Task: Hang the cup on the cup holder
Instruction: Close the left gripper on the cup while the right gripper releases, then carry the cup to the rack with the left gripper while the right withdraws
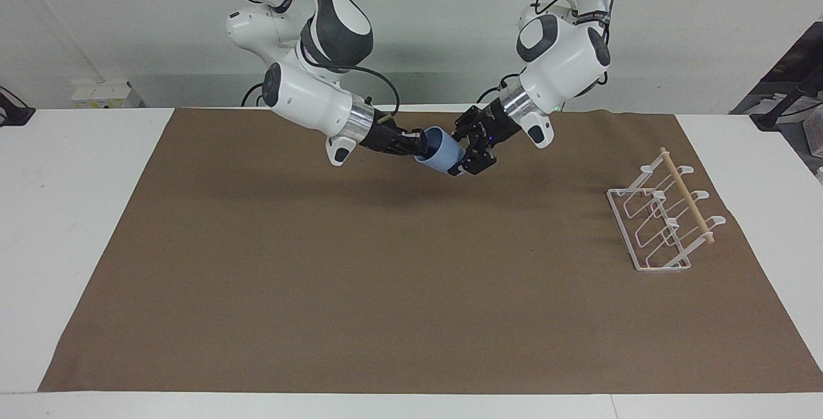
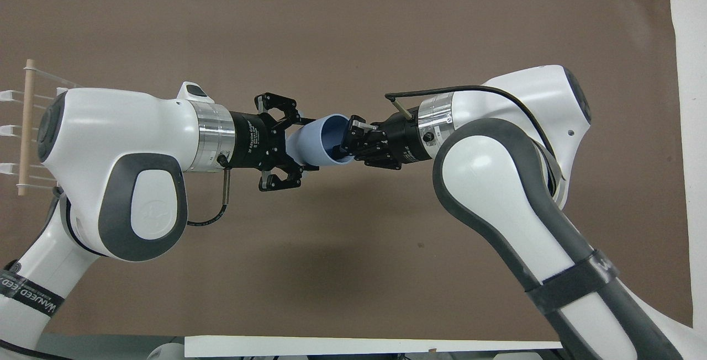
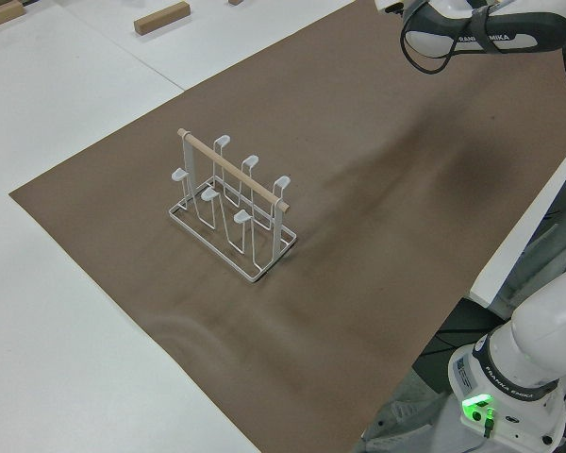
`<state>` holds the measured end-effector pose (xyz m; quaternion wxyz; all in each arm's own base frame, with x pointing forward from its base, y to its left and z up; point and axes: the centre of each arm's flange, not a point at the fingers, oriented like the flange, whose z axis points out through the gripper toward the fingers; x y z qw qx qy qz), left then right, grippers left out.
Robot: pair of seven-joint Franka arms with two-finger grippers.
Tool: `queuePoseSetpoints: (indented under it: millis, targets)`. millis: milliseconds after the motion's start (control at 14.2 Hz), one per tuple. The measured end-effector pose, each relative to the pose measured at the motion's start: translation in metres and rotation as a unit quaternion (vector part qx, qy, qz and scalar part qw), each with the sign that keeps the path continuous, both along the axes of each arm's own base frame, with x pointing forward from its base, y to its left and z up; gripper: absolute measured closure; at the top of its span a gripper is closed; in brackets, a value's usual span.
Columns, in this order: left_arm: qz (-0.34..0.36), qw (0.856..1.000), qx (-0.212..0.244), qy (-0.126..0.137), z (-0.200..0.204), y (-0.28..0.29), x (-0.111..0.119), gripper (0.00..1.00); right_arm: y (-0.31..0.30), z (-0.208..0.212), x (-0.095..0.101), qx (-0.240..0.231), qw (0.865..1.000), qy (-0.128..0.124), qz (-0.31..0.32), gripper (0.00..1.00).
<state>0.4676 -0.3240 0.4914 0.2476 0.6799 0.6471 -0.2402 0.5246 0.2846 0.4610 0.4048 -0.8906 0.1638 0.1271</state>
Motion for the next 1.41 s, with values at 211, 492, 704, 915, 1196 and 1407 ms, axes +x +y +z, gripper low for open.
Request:
queuePoseSetpoints:
  millis: [211, 492, 704, 915, 1196, 1407]
  targets:
    - [0.009, 1.0, 0.0, 0.007, 0.001, -0.001, 0.0, 0.24, 0.0, 0.0, 0.0, 0.0, 1.0, 0.0, 0.0, 0.78]
    - [0.022, 1.0, 0.001, 0.017, 0.001, -0.001, 0.0, 0.24, -0.006, 0.001, 0.003, 0.0, 1.0, 0.0, -0.005, 0.33]
    - [0.031, 0.997, 0.063, 0.008, -0.003, 0.005, 0.003, 0.24, -0.034, 0.009, 0.014, -0.026, 1.0, -0.012, 0.0, 0.02]
    - [0.031, 0.985, 0.167, -0.008, -0.013, 0.032, 0.014, 0.24, -0.092, 0.038, 0.031, -0.089, 0.995, -0.038, 0.016, 0.0]
    - [0.015, 0.926, 0.376, -0.031, -0.022, 0.077, 0.022, 0.24, -0.162, 0.073, 0.033, -0.209, 0.973, -0.09, 0.022, 0.0]
    - [0.032, 0.842, 0.535, -0.062, -0.005, 0.118, 0.034, 0.24, -0.209, 0.104, 0.026, -0.296, 0.95, -0.093, 0.039, 0.0]
